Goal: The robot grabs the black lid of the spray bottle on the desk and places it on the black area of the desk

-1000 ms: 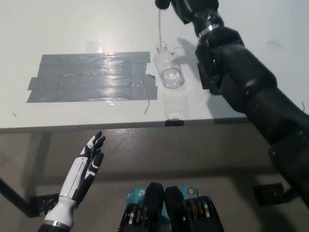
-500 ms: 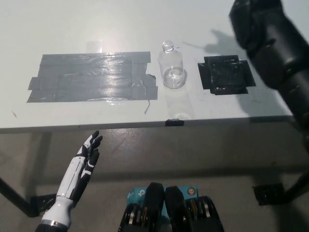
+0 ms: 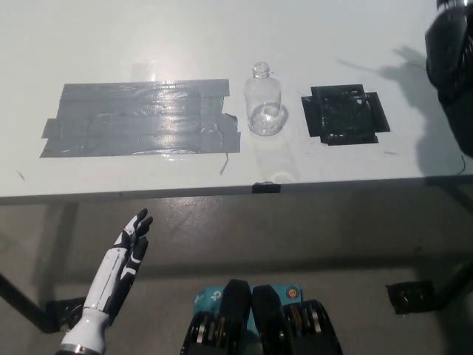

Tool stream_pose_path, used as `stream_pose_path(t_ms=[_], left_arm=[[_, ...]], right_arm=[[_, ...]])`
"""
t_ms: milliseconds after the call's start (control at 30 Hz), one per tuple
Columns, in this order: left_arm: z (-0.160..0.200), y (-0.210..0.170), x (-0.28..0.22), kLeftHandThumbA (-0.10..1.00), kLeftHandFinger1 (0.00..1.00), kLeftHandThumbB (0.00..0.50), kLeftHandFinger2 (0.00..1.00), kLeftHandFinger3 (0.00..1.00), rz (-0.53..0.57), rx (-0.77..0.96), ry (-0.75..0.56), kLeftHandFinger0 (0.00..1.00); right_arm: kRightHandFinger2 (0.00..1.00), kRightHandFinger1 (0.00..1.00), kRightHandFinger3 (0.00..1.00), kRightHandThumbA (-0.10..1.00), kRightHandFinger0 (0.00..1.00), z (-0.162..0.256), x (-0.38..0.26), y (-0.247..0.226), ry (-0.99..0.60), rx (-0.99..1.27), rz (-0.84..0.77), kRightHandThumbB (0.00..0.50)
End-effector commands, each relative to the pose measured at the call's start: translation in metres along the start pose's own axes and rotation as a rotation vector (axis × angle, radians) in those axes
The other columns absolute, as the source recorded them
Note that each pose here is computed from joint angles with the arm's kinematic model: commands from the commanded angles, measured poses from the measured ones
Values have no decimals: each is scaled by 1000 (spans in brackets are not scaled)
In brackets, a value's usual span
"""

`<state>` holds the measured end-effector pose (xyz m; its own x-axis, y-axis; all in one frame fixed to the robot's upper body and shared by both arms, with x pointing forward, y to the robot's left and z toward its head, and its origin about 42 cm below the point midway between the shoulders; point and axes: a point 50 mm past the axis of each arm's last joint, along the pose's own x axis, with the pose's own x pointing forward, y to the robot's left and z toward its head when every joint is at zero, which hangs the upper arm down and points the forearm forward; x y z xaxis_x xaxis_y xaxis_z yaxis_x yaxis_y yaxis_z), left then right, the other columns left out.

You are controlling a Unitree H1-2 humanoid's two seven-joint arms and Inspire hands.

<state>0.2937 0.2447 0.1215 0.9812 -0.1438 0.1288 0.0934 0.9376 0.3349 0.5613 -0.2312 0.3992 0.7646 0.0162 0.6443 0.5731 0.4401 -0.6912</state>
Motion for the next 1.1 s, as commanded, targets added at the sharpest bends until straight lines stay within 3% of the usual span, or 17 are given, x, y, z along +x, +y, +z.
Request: stream_pose_path(t_ms=[0, 133, 300, 467, 533, 567, 600, 633, 667, 700, 733, 800, 967, 1067], left_arm=[[6, 6, -4, 1000, 1000, 1, 1000, 1000, 35, 7, -53, 1000], [4, 6, -7, 1000, 1000, 0, 1000, 1000, 34, 7, -43, 1000], [1, -3, -10, 1000, 1000, 0, 1000, 1000, 40, -24, -31, 1000], [-2, 0, -14, 1000, 1000, 2, 1000, 1000, 44, -15, -20, 1000], [1, 3, -4, 1000, 1000, 0, 1000, 1000, 44, -15, -47, 1000], [2, 3, -1, 1000, 1000, 0, 1000, 1000, 46, -11, -50, 1000], [1, 4, -2, 1000, 1000, 0, 1000, 1000, 44, -7, -51, 1000], [0, 3, -6, 1000, 1000, 0, 1000, 1000, 39, -5, -47, 1000], [0, 4, -5, 1000, 1000, 6, 995, 1000, 37, -4, -47, 1000], [0, 5, -6, 1000, 1000, 8, 998, 1000, 38, -4, -45, 1000], [0, 6, -7, 1000, 1000, 7, 999, 1000, 37, -6, -41, 1000], [-1, 8, -8, 976, 1000, 15, 989, 1000, 43, 9, -34, 1000], [1, 8, -5, 959, 1000, 7, 970, 1000, 44, 13, -34, 1000], [1, 10, -8, 936, 1000, 0, 966, 1000, 38, 33, -30, 1000]], right_arm=[[739, 289, 739, -100, 0, 0, 0, 8, 80, 158, 2, 176], [739, 351, 802, -100, 0, -11, -17, 41, 191, 217, 84, 172], [631, 287, 684, -100, 0, -12, -30, 67, 249, 283, 144, 174], [644, 300, 683, -100, 0, -15, -44, 88, 369, 364, 202, 172], [616, 328, 565, -100, 23, -20, -39, 87, 415, 355, 251, 157], [713, 405, 697, -24, 77, -22, -38, 87, 438, 392, 304, 139], [709, 473, 727, 157, 206, -25, -39, 88, 458, 427, 349, 150], [926, 689, 953, 258, 424, -27, -41, 89, 475, 459, 391, 190], [1000, 907, 1000, 344, 609, -30, -39, 89, 507, 536, 494, 201], [1000, 1000, 1000, 422, 742, -29, -38, 89, 508, 543, 520, 237], [1000, 1000, 1000, 445, 799, -29, -38, 89, 509, 542, 547, 253], [1000, 1000, 1000, 536, 1000, -30, -37, 89, 472, 461, 602, 352], [1000, 1000, 1000, 535, 1000, -36, -37, 85, 455, 441, 603, 458], [1000, 1000, 1000, 627, 1000, -41, -42, 84, 423, 426, 639, 500]])
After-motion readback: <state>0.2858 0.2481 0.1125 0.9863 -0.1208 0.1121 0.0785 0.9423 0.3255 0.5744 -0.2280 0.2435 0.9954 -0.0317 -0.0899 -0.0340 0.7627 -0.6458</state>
